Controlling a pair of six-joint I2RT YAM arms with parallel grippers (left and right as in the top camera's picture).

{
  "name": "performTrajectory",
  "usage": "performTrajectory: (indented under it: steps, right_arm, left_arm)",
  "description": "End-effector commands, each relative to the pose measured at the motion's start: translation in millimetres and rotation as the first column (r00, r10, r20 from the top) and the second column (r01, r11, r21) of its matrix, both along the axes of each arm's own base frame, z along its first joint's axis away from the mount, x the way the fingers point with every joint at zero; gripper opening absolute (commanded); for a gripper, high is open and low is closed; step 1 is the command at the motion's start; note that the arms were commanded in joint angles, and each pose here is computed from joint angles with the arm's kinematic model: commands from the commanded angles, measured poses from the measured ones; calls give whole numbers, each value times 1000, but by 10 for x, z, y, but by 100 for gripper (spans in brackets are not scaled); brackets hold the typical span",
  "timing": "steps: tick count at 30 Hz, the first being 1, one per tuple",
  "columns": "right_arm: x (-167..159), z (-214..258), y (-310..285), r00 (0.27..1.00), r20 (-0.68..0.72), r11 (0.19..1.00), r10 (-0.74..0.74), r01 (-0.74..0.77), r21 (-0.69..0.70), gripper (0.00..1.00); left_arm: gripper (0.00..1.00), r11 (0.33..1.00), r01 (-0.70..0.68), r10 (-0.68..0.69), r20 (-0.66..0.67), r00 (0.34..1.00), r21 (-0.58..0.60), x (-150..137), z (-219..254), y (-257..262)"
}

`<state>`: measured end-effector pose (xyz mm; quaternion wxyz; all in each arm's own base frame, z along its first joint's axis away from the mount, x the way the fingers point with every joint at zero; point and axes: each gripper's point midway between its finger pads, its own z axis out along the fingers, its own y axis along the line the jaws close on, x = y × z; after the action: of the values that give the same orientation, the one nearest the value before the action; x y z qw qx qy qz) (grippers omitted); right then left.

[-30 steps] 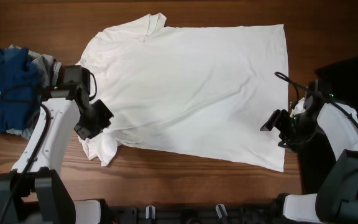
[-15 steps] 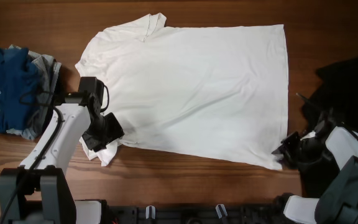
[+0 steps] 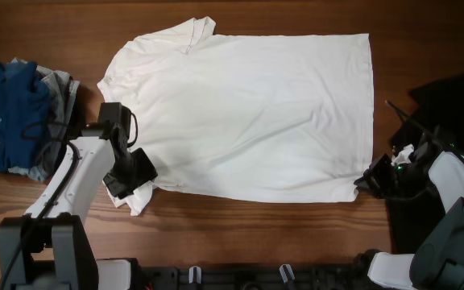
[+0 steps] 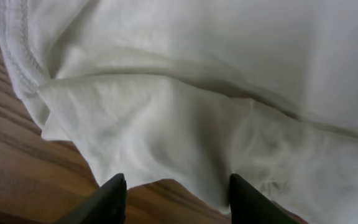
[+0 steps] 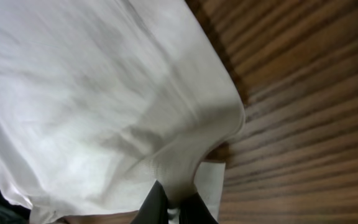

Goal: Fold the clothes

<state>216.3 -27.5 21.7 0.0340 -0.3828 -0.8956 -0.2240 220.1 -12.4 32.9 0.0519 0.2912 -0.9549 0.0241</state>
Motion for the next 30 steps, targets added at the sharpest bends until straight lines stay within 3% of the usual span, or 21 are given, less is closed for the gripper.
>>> performTrajectory:
  steps: [1, 4, 5, 6, 7, 10, 11, 13, 16, 17, 18, 19, 21, 25, 28, 30]
  right_arm:
    - [139, 111, -14, 998, 68, 1000, 20, -20, -3, 4]
    - [197, 156, -44, 996, 84, 1000, 22, -21, -12, 4]
    - [202, 159, -46, 996, 86, 1000, 22, -21, -12, 4]
    - [202, 159, -46, 996, 86, 1000, 23, -22, -13, 4]
    - [193, 159, -42, 996, 83, 1000, 24, -24, -11, 4]
    - [107, 162, -5, 997, 57, 999, 50, -50, 0, 4]
    - [87, 164, 6, 997, 52, 998, 55, -56, 5, 4]
    - [104, 163, -2, 998, 54, 999, 45, -46, 3, 4]
    - [194, 177, -6, 997, 74, 1000, -3, 2, 16, 4]
    - [216, 186, 4, 996, 84, 1000, -7, 5, 25, 4]
    - [231, 197, 18, 996, 92, 999, -9, 6, 35, 4]
    - [237, 197, 14, 995, 95, 999, -9, 6, 34, 4]
    - [262, 194, -1, 994, 106, 1000, -9, 6, 27, 4]
    - [296, 194, -17, 993, 121, 1000, -8, 6, 20, 4]
    - [309, 194, -24, 992, 125, 1000, -10, 8, 17, 4]
    - [309, 194, -24, 992, 125, 1000, -10, 8, 17, 4]
  left_arm:
    - [54, 997, -72, 72, 1, 997, 0, -60, -111, 7]
    - [50, 993, -97, 99, 33, 995, -59, 6, -166, -92]
    - [31, 991, -117, 119, 30, 992, -60, 4, -169, -95]
    - [5, 990, -119, 121, 18, 993, -71, -20, -164, -117]
    - [4, 989, -122, 122, -8, 993, -87, -79, -154, -149]
    - [4, 994, -69, 58, -124, 991, -88, -351, -37, -147]
    - [4, 995, -62, 52, -121, 991, -76, -323, 16, -108]
    - [4, 995, -52, 49, -36, 998, -81, -84, 69, -87]
    - [4, 995, -29, 47, 199, 979, -94, 510, 120, -86]
    - [15, 995, -22, 47, 262, 964, -95, 669, 141, -83]
    - [39, 995, -17, 44, 294, 955, -94, 747, 157, -80]
    - [53, 995, -15, 43, 299, 953, -94, 759, 159, -81]
    - [56, 996, -4, 25, 230, 973, -92, 578, 126, -87]
    - [42, 997, 9, -10, -12, 1000, -71, -26, 106, -57]
    - [41, 998, 2, -6, -65, 998, -66, -177, 61, -51]
    - [46, 998, 1, -6, -75, 997, -66, -223, 13, -52]
